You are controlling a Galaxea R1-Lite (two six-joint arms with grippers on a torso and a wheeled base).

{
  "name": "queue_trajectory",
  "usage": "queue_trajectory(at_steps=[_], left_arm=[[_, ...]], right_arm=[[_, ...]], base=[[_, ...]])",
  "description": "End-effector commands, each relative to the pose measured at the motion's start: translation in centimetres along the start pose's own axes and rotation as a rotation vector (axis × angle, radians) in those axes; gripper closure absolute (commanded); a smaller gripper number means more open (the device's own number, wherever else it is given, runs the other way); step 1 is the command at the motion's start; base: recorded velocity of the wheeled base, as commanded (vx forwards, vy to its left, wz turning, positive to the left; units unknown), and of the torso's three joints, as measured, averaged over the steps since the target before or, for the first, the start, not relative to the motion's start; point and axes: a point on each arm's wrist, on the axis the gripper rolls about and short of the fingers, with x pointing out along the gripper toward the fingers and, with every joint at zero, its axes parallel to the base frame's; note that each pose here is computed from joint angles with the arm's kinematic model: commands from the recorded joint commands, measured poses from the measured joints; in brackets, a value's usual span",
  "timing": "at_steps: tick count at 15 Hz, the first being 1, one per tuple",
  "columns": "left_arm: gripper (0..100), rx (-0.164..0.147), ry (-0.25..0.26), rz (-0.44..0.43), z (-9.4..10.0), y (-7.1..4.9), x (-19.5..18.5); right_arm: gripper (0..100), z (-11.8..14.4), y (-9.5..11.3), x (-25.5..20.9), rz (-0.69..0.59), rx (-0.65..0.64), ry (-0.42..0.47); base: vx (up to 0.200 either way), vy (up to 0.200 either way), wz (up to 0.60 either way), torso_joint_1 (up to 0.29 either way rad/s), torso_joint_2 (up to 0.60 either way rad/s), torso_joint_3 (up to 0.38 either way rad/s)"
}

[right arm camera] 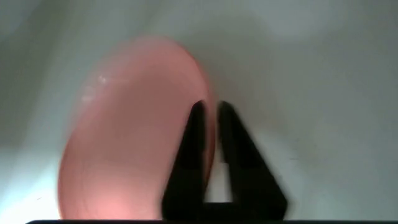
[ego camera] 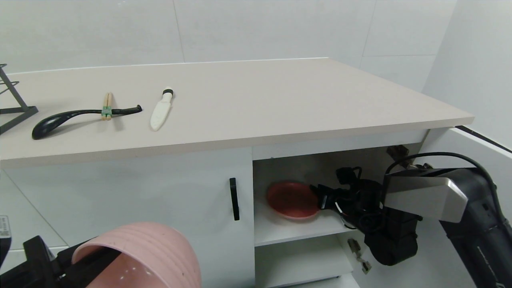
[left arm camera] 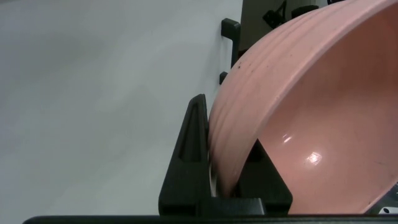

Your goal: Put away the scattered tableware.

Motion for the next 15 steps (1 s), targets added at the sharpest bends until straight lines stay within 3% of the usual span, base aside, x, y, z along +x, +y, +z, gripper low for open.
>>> queue_trajectory(at_steps=[1, 3, 4, 5, 6, 7, 9, 12, 15], left_arm=[[100, -0.001, 0.003, 0.000, 0.0, 0.0, 0.0], [100, -0.002, 0.003, 0.000, 0.0, 0.0, 0.0], [100, -0.002, 0.001, 0.000, 0.0, 0.0, 0.0], [100, -0.002, 0.001, 0.000, 0.0, 0.0, 0.0], [100, -0.001, 0.003, 0.000, -0.1, 0.0, 0.0], [100, 0.001, 0.003, 0.000, -0.1, 0.0, 0.0], [100, 0.001, 0.003, 0.000, -0.2, -0.1, -0.2], [100, 0.008, -0.002, -0.008, 0.0, -0.1, -0.1], [100, 0.012, 0.012, -0.096, 0.5, -0.7, 1.1]], right_arm=[[0, 0.0, 0.0, 0.5, -0.003, -0.012, -0.014], [0, 1.5, 0.3, 0.2, -0.001, -0.065, -0.051], [0, 4.5, 2.1, -1.3, 0.029, -0.092, -0.103], [0, 5.2, 5.7, -4.7, 0.099, -0.134, -0.056], [0, 4.7, 7.7, -7.3, 0.143, -0.181, 0.001], [0, 4.1, 9.4, -10.1, 0.190, -0.210, 0.062], [0, 4.9, 11.1, -14.0, 0.245, -0.229, 0.071], [0, 5.3, 11.6, -19.3, 0.285, -0.288, 0.096], [0, 5.8, 11.4, -21.4, 0.295, -0.396, 0.063]], base=[[0.000, 0.000, 0.00, 0.000, 0.00, 0.000], [0.000, 0.000, 0.00, 0.000, 0.00, 0.000], [0.000, 0.000, 0.00, 0.000, 0.00, 0.000], [0.000, 0.000, 0.00, 0.000, 0.00, 0.000], [0.000, 0.000, 0.00, 0.000, 0.00, 0.000], [0.000, 0.000, 0.00, 0.000, 0.00, 0.000], [0.000, 0.000, 0.00, 0.000, 0.00, 0.000], [0.000, 0.000, 0.00, 0.000, 0.00, 0.000], [0.000, 0.000, 0.00, 0.000, 0.00, 0.000]])
